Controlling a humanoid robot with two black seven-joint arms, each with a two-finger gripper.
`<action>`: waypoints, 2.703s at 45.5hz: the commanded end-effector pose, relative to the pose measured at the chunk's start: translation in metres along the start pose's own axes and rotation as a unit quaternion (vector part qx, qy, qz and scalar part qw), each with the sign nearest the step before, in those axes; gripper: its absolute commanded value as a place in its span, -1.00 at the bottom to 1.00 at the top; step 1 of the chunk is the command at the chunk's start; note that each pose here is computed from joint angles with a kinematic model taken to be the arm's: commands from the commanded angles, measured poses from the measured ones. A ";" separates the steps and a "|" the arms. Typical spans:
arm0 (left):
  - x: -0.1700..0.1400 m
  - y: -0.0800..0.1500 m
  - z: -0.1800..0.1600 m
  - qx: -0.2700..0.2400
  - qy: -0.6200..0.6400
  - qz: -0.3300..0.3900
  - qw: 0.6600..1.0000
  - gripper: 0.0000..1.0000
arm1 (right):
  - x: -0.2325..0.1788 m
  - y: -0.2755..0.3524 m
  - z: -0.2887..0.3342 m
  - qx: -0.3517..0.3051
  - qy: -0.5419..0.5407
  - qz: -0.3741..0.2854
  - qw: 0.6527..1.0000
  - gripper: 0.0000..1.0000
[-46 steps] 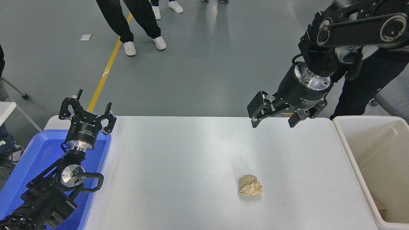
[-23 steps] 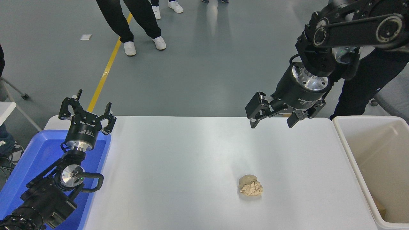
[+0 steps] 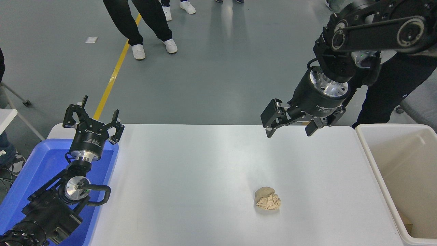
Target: Pick up paper ball place in dustbin
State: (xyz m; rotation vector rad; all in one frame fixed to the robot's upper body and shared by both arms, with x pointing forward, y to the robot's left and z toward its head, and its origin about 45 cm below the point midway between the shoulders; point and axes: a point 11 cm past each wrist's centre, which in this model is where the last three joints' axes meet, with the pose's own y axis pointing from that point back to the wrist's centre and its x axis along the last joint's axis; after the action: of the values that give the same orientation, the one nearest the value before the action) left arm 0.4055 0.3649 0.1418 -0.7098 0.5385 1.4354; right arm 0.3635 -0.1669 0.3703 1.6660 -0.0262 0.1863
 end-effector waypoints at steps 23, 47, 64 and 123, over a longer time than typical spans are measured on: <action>0.000 0.000 0.000 0.000 0.000 0.000 1.000 0.96 | 0.004 0.002 0.006 0.000 -0.012 0.006 1.000 1.00; 0.000 0.000 0.000 0.000 0.001 -0.001 1.000 0.96 | 0.000 -0.003 0.008 -0.001 -0.015 -0.002 1.000 1.00; 0.000 0.000 0.000 0.000 0.000 0.000 1.000 0.96 | -0.012 -0.080 0.016 -0.019 -0.018 -0.022 0.999 1.00; 0.000 0.000 0.000 0.000 0.001 0.000 1.000 0.96 | -0.051 -0.248 0.035 0.027 -0.114 -0.023 0.993 1.00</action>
State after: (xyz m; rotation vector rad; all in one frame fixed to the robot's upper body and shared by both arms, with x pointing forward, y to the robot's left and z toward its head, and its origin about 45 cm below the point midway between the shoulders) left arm 0.4056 0.3652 0.1422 -0.7120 0.5383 1.4347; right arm 0.3553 -0.1915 0.1301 1.6740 -0.1342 0.0067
